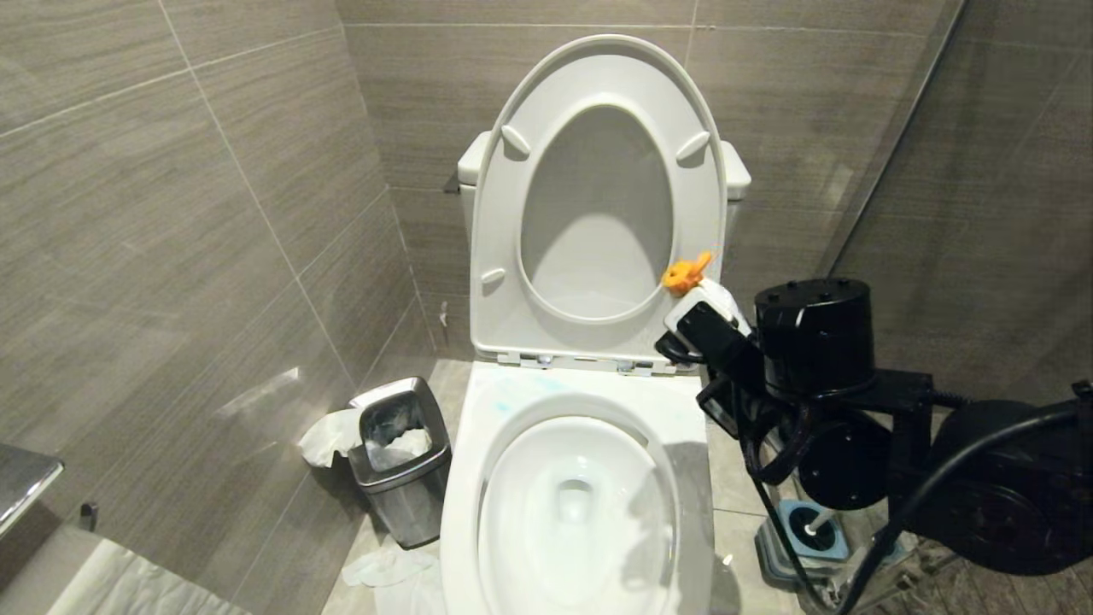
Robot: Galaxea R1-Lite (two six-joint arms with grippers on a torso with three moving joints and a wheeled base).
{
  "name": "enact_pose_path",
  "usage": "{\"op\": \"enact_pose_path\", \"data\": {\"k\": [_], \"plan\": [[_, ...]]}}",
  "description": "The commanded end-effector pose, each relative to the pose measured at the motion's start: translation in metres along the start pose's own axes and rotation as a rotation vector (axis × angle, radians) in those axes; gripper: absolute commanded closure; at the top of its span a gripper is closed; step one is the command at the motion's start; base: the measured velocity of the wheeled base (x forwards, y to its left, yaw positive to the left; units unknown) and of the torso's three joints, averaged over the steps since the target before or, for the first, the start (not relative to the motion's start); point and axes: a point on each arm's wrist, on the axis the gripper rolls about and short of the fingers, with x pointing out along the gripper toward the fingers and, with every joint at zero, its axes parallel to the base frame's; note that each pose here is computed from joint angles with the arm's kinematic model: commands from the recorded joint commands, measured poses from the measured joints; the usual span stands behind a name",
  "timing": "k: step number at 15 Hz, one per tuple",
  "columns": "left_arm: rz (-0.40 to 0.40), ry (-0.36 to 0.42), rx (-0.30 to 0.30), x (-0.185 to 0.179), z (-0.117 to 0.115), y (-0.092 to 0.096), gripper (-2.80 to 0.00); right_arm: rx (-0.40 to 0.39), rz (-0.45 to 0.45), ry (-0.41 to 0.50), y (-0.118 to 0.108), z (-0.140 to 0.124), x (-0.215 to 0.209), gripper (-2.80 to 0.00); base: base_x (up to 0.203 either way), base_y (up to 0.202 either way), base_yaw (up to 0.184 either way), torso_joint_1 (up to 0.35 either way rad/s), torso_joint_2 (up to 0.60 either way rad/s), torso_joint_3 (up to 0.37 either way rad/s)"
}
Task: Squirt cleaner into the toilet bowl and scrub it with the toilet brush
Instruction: Pour in the cleaning agent
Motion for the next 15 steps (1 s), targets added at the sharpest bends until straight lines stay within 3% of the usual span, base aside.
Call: {"op": "enact_pose_path", "data": {"k": [1,8,15], "plan": [[0.001,0.001,0.000,0.000,0.000,0.000,0.00,-0.077,0.011,0.007,0.012,0.000,0.000,0.00,0.000,0.000,0.000,0.000,0.00,0.000],[0.001,0.001,0.000,0.000,0.000,0.000,0.00,-0.350,0.027,0.015,0.021,-0.002,0.003,0.00,0.000,0.000,0.000,0.000,0.00,0.000],[0.001,0.001,0.000,0.000,0.000,0.000,0.00,-0.559,-0.002,0.063,0.026,-0.004,0.007,0.00,0.000,0.000,0.000,0.000,0.00,0.000]]}}
